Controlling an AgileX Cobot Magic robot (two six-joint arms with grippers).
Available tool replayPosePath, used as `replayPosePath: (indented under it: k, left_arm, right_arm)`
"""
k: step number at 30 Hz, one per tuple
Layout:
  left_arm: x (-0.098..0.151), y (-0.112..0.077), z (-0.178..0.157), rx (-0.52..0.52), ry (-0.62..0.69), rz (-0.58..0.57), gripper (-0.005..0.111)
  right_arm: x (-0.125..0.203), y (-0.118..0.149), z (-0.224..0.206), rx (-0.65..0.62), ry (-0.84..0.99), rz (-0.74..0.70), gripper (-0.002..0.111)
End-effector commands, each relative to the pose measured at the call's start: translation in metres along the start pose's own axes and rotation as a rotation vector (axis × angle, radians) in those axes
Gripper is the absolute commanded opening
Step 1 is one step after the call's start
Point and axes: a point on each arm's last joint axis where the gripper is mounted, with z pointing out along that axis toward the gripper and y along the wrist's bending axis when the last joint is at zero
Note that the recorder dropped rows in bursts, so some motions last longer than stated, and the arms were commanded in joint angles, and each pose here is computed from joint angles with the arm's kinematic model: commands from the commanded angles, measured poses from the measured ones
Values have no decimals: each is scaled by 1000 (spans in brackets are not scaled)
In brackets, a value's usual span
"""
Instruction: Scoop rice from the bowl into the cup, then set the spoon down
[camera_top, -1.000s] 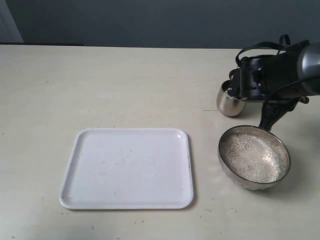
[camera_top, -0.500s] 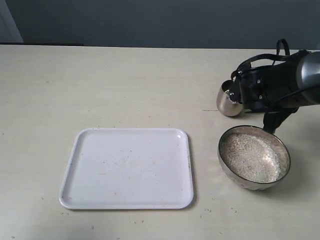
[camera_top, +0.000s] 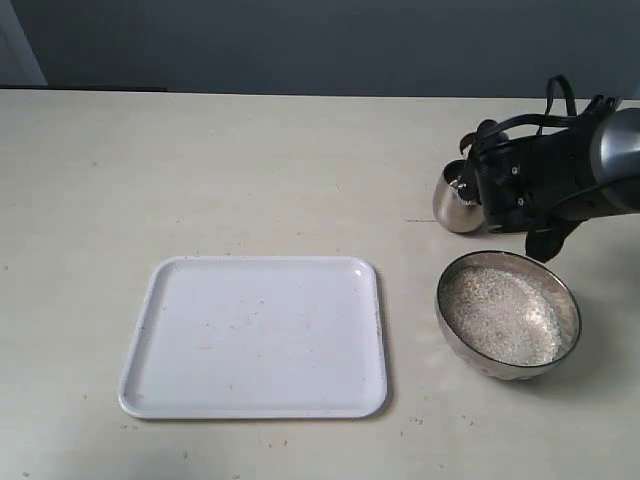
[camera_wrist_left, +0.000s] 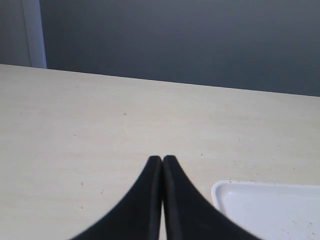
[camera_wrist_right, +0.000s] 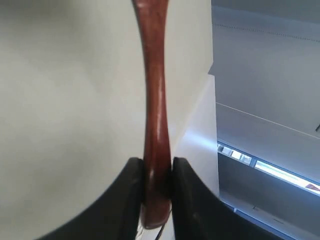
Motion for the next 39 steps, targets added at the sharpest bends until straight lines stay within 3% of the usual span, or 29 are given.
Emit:
replayPosePath:
  k: [1,39]
  left_arm:
    - [-2,-1,-1,13,-18,1,1]
    - [-2,-1,-1,13,-18,1,1]
  right_arm:
    - [2,0,0,15,6,3,-1]
    - [0,-4,-1,60,-7,41,-1]
